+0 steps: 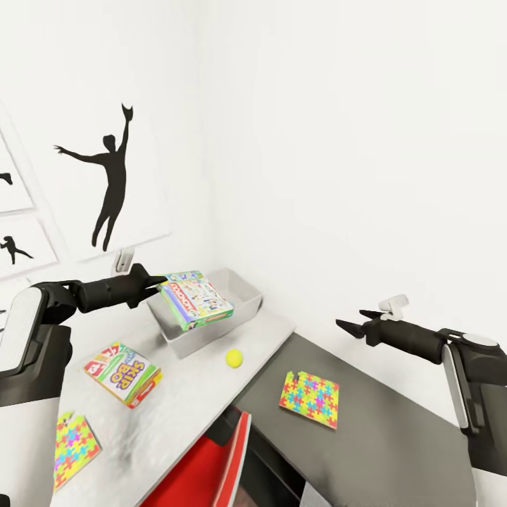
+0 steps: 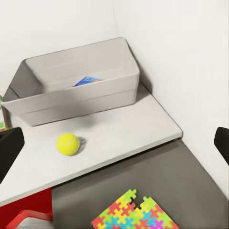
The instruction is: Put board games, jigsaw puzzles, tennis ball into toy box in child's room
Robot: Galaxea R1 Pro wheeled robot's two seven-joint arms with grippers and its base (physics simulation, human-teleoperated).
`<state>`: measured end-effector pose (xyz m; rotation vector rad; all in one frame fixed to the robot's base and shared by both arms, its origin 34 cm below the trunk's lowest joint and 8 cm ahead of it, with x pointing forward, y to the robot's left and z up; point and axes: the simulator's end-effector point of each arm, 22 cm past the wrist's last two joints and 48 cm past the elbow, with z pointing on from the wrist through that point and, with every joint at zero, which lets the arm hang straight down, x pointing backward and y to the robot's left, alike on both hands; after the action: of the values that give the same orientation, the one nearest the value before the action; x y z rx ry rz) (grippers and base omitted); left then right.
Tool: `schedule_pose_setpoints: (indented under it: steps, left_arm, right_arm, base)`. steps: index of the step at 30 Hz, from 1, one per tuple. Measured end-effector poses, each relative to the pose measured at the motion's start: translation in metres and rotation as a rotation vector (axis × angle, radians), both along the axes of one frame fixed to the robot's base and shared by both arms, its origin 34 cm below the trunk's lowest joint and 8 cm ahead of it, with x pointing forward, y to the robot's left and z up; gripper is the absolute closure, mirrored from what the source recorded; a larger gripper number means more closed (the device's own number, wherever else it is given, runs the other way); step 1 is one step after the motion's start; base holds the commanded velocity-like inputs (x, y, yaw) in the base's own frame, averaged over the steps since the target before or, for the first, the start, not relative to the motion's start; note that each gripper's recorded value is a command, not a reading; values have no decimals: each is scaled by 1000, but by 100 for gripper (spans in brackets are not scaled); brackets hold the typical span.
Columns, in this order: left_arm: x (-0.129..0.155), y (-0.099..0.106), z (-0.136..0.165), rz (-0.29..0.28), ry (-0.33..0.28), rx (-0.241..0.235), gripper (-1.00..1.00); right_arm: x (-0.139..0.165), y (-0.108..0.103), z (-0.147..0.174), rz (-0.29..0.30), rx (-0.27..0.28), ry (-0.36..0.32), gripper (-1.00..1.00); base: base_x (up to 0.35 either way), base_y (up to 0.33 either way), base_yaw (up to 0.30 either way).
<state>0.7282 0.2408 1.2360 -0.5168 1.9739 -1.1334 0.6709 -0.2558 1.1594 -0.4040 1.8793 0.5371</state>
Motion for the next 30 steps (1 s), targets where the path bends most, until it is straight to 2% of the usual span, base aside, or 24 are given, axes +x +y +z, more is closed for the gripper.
schedule_pose_setpoints:
  steps: [14, 22, 30]
  left_arm:
    - [-1, 10, -1, 9, 1, 24, 100]
    - [-3, 13, -2, 10, 1, 33, 100]
    - [-4, 12, -4, 9, 4, 30, 100]
  right_arm:
    - [0, 0, -1, 1, 0, 1, -100]
    - [-1, 0, -1, 0, 0, 0, -100]
    - [-1, 0, -1, 0, 1, 1, -100]
  base:
    - [40, 35, -289]
    - [178, 179, -59]
    - [21, 22, -243]
